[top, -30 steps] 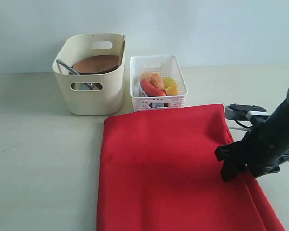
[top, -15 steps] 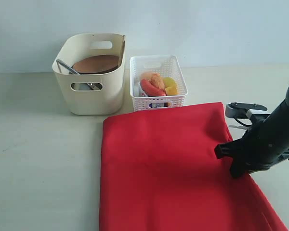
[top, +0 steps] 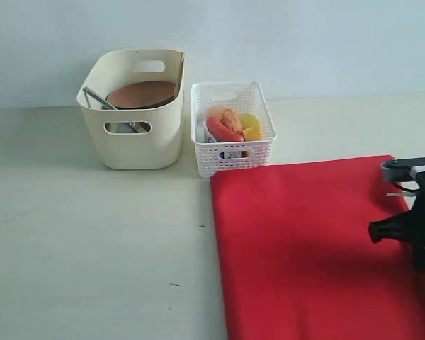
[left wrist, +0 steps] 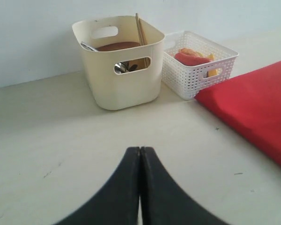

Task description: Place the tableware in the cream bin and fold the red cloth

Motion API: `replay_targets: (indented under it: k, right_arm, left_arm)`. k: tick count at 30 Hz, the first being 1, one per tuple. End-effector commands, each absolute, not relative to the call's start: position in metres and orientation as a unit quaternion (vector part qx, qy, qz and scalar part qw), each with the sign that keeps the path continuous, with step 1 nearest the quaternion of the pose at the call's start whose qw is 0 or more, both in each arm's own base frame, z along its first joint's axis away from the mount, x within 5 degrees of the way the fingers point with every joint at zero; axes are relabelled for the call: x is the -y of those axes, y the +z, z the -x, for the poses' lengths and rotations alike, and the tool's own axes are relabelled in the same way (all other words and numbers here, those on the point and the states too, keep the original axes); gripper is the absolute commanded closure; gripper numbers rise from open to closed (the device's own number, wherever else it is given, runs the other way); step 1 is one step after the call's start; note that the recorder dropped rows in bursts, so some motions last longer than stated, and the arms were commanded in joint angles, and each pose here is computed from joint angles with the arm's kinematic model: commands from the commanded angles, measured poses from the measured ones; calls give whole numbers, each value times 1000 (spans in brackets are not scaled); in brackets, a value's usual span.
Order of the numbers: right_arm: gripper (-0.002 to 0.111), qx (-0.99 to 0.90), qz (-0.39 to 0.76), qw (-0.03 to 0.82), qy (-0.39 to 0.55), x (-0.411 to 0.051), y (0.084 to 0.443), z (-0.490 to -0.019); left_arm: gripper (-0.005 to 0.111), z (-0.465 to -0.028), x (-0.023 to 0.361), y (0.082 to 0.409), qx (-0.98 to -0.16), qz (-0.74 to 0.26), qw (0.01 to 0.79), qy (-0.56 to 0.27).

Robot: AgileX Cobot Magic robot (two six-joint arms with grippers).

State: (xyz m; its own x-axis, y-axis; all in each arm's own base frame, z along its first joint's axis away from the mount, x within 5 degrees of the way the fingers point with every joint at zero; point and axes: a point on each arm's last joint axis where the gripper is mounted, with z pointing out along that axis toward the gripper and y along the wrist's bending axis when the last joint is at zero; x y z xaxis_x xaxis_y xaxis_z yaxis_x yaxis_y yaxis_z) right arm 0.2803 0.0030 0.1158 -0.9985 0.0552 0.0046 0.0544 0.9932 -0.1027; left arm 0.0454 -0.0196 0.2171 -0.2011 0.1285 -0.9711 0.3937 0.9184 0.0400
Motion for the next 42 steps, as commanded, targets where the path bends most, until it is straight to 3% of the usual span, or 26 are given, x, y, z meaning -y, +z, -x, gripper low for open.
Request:
replay_targets:
  k: [1,13,16,22,25,27,29,33,36,42]
  right_arm:
    - [108,993,82,30,74,29,112,-274]
    - [106,978,196,24,72,92,123,-274]
    - [94,976,202,23,79,99,132,-279]
    - [53,977,183,-41,97,103,169,-287]
    - [42,978,170,-90,83,99,190,-287]
    - [44,981,154,-111,46,92,199,-287]
    - [53,983,132,-125,-2,82,203,-287]
    - [85,980,110,-137,-95,63,199,-283]
    - [109,982,79,-131,-110,50,187,-279]
    - [108,990,-5,-115,-80,14,171,-282]
  left_arm:
    - [107,-43,19,217,-761,-167,617,-111]
    - [107,-43,19,216,-762,-167,616,-111]
    - [107,-43,19,216,-762,-167,616,-111]
    - [107,-43,19,215,-763,-167,615,-112]
    - [107,-44,19,208,-769,-168,606,-110]
    - [107,-45,19,201,-776,-170,598,-109]
    - [107,-46,20,194,-779,-170,594,-108]
    - [107,-47,20,188,-782,-170,590,-107]
    - [107,-47,20,186,-782,-170,590,-107]
    - [107,-49,20,179,-785,-165,588,-102]
